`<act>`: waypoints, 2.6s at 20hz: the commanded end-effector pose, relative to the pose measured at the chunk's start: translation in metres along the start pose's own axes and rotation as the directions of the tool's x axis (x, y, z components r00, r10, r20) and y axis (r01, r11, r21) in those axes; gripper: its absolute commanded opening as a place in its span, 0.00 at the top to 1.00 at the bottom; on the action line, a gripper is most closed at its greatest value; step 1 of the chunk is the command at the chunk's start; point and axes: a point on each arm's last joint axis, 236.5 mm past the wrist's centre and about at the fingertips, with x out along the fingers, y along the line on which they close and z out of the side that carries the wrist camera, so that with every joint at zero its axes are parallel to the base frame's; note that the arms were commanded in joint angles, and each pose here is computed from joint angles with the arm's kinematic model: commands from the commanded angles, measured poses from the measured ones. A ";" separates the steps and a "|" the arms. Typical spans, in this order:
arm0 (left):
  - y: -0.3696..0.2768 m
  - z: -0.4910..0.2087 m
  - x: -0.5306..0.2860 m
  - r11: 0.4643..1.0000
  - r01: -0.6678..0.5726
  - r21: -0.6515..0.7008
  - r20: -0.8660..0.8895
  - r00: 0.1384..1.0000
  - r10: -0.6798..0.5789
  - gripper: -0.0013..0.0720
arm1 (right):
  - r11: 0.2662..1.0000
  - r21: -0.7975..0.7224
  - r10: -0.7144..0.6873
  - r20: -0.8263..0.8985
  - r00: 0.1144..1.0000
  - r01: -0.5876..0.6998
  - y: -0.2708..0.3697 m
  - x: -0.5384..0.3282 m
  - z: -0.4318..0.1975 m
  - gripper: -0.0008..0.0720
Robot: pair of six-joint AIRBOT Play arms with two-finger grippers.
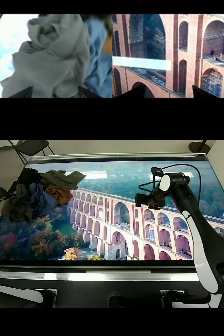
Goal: Fold the shirts.
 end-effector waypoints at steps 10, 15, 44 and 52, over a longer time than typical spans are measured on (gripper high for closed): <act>-0.011 -0.075 0.089 1.000 -0.010 0.010 -0.250 0.968 0.012 0.45 | 1.000 -0.001 -0.003 -0.011 1.000 0.003 0.000 0.000 -0.003 0.07; -0.019 -0.082 0.065 1.000 -0.004 -0.030 -0.307 0.952 -0.006 0.94 | 0.999 -0.031 -0.016 -0.004 1.000 0.016 -0.004 0.000 -0.001 0.07; -0.529 -0.387 -0.192 0.500 0.741 0.449 -0.465 0.671 -0.577 0.93 | 0.967 0.029 -0.250 0.268 0.930 0.252 -0.074 -0.275 -0.090 0.21; -0.446 -0.288 -0.131 0.770 0.564 0.297 -0.515 0.774 -0.369 0.04 | 0.991 -0.134 0.010 0.147 0.989 0.010 -0.011 -0.131 -0.009 0.03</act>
